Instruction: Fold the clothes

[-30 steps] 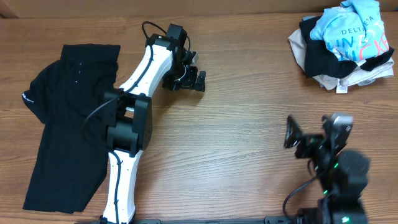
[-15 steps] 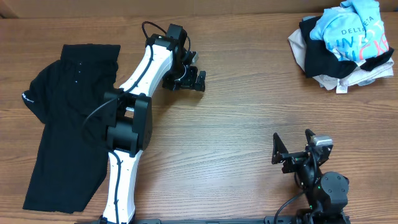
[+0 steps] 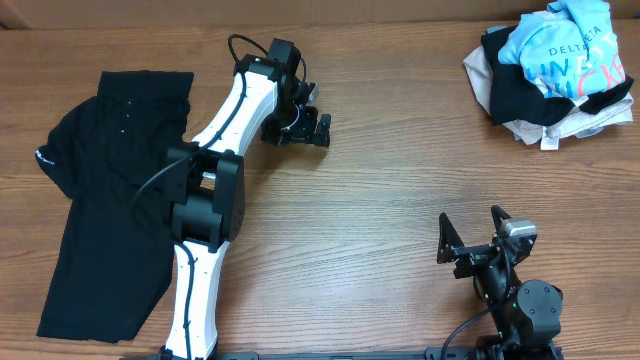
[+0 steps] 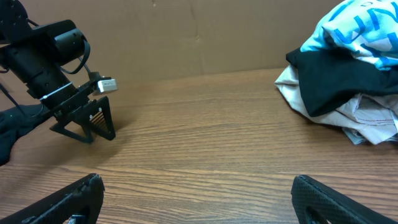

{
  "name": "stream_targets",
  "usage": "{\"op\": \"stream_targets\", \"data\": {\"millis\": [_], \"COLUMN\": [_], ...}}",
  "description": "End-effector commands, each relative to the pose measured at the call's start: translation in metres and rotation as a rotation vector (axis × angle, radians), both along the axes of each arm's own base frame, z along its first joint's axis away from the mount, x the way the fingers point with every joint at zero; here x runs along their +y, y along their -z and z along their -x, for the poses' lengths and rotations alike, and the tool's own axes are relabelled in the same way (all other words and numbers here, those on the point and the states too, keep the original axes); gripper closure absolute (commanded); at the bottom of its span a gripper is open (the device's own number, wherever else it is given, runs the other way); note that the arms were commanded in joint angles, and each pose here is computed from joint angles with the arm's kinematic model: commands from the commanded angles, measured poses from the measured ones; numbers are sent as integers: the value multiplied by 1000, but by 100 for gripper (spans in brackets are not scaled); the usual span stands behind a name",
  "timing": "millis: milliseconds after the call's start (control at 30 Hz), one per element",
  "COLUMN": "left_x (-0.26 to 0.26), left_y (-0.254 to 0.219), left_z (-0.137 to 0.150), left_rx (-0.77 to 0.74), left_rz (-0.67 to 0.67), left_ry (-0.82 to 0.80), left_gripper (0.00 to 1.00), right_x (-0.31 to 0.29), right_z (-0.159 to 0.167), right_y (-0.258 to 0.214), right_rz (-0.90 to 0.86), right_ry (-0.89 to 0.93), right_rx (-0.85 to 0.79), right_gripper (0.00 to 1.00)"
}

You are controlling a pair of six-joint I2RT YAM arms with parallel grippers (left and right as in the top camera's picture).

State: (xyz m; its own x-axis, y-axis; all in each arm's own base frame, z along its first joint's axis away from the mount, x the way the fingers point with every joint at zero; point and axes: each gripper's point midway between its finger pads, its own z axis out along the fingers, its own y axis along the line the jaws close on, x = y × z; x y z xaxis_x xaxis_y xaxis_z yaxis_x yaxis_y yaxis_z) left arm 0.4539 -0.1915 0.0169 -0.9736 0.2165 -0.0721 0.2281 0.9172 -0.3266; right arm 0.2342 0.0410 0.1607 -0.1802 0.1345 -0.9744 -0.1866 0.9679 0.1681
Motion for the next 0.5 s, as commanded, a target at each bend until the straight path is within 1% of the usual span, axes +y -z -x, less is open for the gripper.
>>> {"op": "stream_targets", "data": {"millis": [0,367,467], "left_x": [7,7,-6], "left_y": [12,11,-6], "left_z": [2,2,3], "left_rx": [15,13,-24], "left_rz": [-31,-31,-21], "left_ry": [4,5,30], "left_gripper": [0,0,0], "right_x": [2,3,2], "right_z": [0,0,0], "right_y": [0,0,0], "right_rz": [-6,-6,-6], "right_ry": [-12,-12,-12], "right_rx": [-9,-9,-9], "right_gripper": [0,0,0]}}
